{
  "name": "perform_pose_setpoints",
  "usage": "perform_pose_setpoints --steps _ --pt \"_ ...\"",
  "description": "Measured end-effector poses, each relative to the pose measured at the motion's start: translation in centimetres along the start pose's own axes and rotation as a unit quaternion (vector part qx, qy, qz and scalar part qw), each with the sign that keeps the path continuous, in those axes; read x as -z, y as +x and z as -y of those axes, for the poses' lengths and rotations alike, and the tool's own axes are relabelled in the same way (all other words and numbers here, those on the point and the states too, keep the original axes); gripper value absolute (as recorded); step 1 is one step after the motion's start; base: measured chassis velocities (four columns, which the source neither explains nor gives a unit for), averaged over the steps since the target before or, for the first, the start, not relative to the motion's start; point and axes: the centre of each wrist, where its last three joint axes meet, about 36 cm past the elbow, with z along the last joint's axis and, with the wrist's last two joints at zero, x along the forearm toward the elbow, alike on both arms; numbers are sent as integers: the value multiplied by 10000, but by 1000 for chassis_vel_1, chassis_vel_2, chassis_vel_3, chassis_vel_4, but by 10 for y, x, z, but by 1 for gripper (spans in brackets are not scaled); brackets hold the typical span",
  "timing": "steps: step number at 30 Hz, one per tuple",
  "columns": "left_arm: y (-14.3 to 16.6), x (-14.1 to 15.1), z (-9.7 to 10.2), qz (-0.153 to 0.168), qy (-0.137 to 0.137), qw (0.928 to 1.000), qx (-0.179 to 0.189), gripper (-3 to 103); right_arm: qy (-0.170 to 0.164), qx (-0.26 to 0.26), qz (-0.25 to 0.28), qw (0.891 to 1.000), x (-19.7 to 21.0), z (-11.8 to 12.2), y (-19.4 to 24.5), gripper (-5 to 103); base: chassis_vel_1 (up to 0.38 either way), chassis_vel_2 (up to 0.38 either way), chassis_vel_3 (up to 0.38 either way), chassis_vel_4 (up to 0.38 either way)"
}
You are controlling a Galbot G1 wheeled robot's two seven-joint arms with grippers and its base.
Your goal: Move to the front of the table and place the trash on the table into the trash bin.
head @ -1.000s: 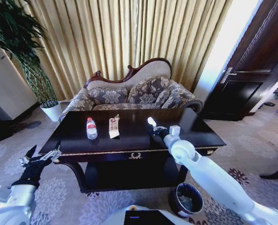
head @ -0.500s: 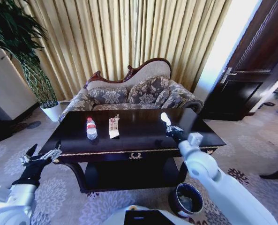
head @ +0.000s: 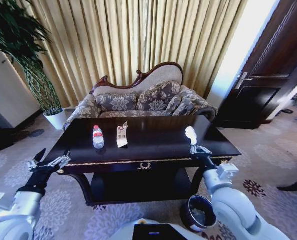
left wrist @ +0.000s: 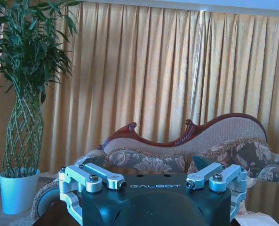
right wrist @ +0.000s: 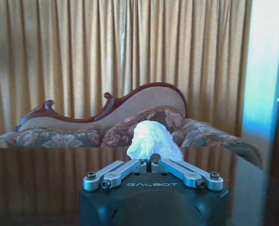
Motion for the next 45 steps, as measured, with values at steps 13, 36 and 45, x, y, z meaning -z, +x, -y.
perform_pose_setpoints --steps 13,36,45 --pt "3 -3 1 -15 -13 10000 -37 100 13 -183 -62 9998 -8 -4 13 0 0 0 0 0" --pt "3 -1 -1 21 -109 9999 -96 100 -31 -139 -1 9999 -9 -8 12 0 69 -60 -68 67" --pt "3 -2 -1 55 -71 9999 -53 100 -14 -151 2 9999 -13 -6 7 0 89 -106 -93 96"
